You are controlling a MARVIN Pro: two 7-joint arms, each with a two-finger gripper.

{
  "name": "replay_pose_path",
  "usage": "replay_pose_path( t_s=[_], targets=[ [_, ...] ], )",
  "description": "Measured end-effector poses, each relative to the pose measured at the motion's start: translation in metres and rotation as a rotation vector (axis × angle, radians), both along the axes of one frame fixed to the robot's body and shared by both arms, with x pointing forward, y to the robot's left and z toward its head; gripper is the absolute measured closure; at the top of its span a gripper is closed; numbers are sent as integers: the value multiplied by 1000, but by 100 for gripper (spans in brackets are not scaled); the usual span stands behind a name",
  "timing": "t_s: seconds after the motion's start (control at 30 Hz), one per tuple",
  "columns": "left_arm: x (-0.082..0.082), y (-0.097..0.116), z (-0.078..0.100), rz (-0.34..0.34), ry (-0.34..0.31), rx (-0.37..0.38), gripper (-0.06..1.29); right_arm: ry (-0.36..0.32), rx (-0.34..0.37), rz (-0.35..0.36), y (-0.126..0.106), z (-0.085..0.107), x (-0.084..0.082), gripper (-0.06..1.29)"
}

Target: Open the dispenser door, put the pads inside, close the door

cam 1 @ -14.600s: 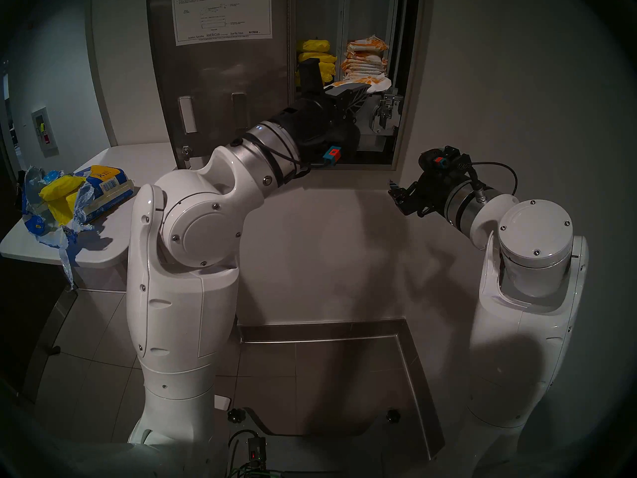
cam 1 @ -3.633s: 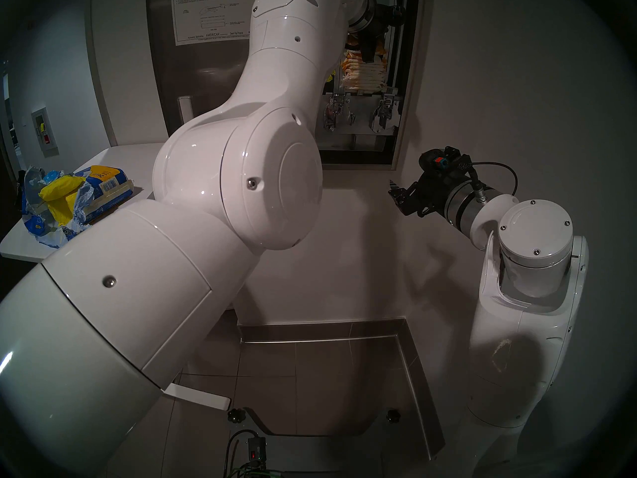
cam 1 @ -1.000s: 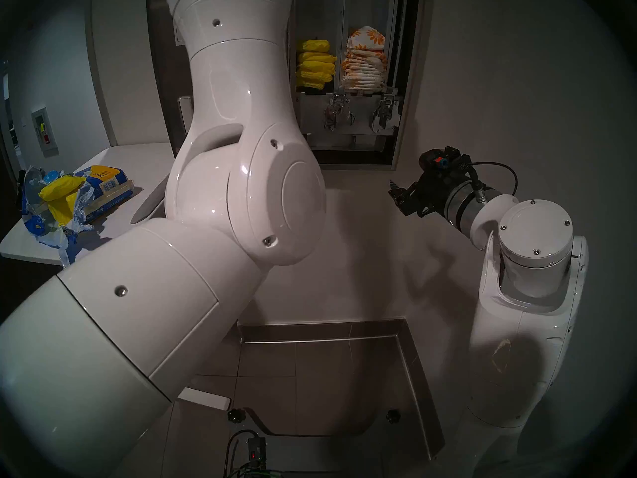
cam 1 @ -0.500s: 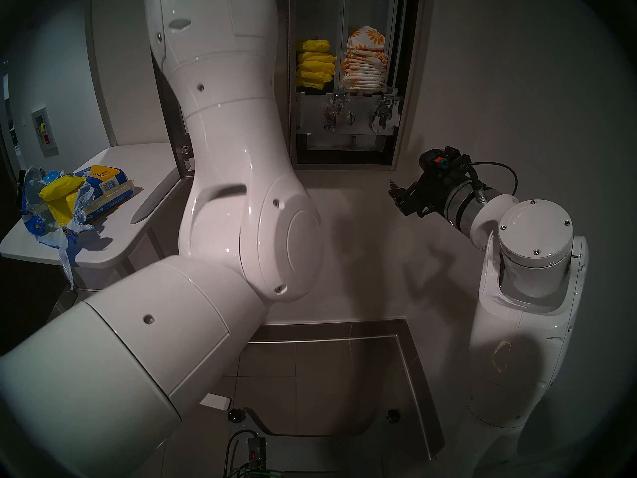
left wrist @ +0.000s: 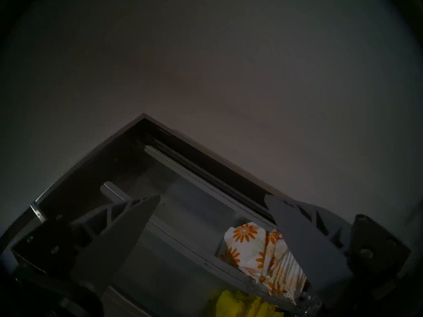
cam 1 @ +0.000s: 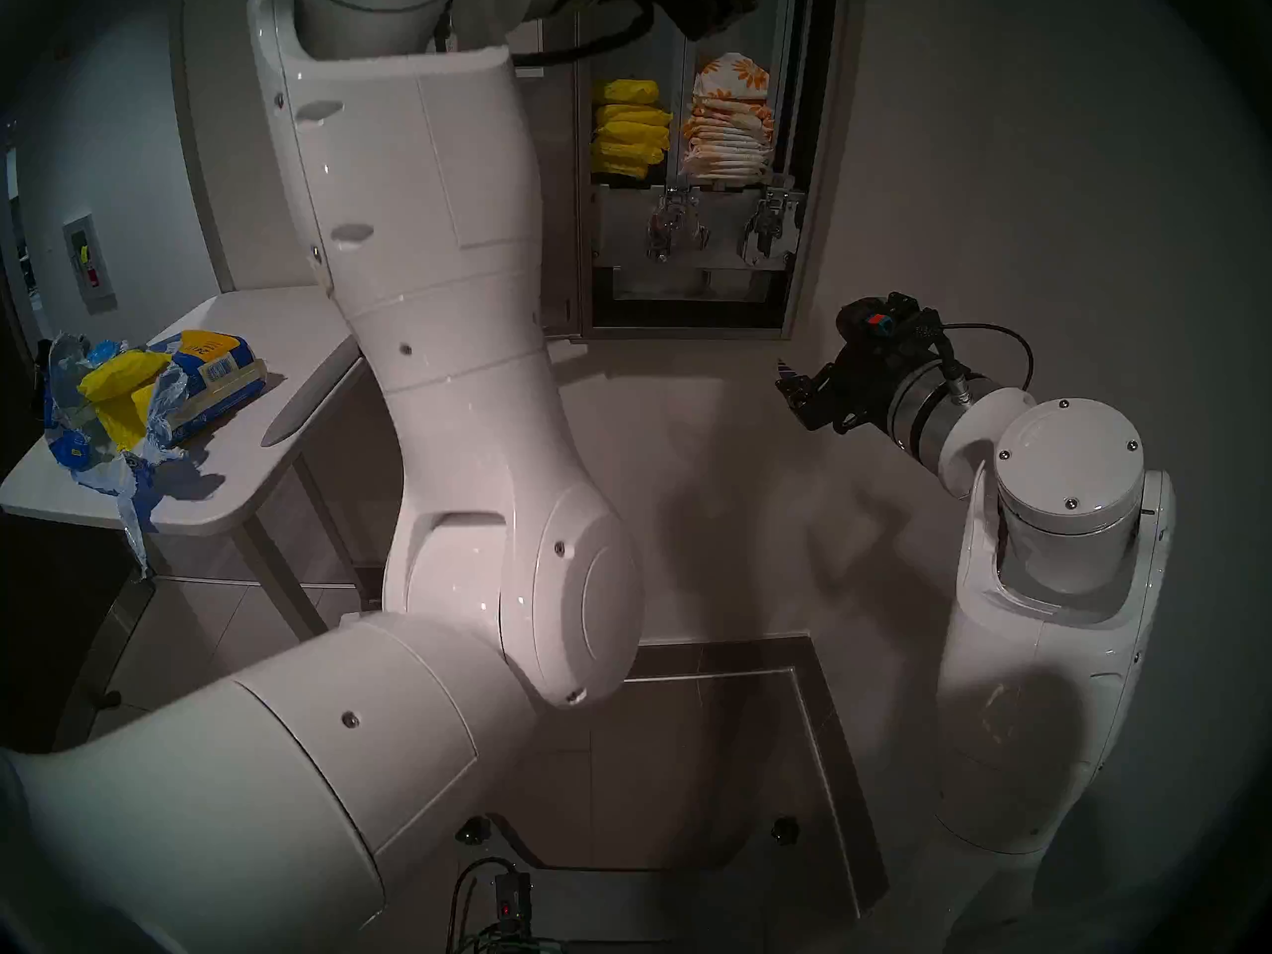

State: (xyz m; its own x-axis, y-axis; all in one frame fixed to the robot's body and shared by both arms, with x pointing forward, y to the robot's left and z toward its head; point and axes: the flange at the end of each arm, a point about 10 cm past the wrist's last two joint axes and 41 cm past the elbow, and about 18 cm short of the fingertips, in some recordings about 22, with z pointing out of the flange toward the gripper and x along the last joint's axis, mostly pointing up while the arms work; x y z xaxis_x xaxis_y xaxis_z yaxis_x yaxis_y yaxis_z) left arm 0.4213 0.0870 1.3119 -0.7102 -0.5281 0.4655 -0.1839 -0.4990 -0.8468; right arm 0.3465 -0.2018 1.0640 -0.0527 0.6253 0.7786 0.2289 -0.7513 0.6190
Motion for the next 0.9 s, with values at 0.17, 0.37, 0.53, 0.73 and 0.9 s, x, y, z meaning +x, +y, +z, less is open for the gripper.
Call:
replay_pose_path(
  t_s=[0.17, 0.37, 0.53, 0.73, 0.9],
  targets=[
    [4, -4, -25, 6, 35, -8, 0, 0, 0, 0, 0, 0, 0, -1],
    [10, -9, -59, 18, 84, -18, 0, 0, 0, 0, 0, 0, 0, -1],
    [12, -11, -84, 35, 102, -28, 0, 0, 0, 0, 0, 0, 0, -1],
    [10, -16, -110, 54, 96, -41, 0, 0, 0, 0, 0, 0, 0, -1],
    [7, -16, -131, 76, 86, -45, 0, -1, 0, 0, 0, 0, 0, -1]
  ],
)
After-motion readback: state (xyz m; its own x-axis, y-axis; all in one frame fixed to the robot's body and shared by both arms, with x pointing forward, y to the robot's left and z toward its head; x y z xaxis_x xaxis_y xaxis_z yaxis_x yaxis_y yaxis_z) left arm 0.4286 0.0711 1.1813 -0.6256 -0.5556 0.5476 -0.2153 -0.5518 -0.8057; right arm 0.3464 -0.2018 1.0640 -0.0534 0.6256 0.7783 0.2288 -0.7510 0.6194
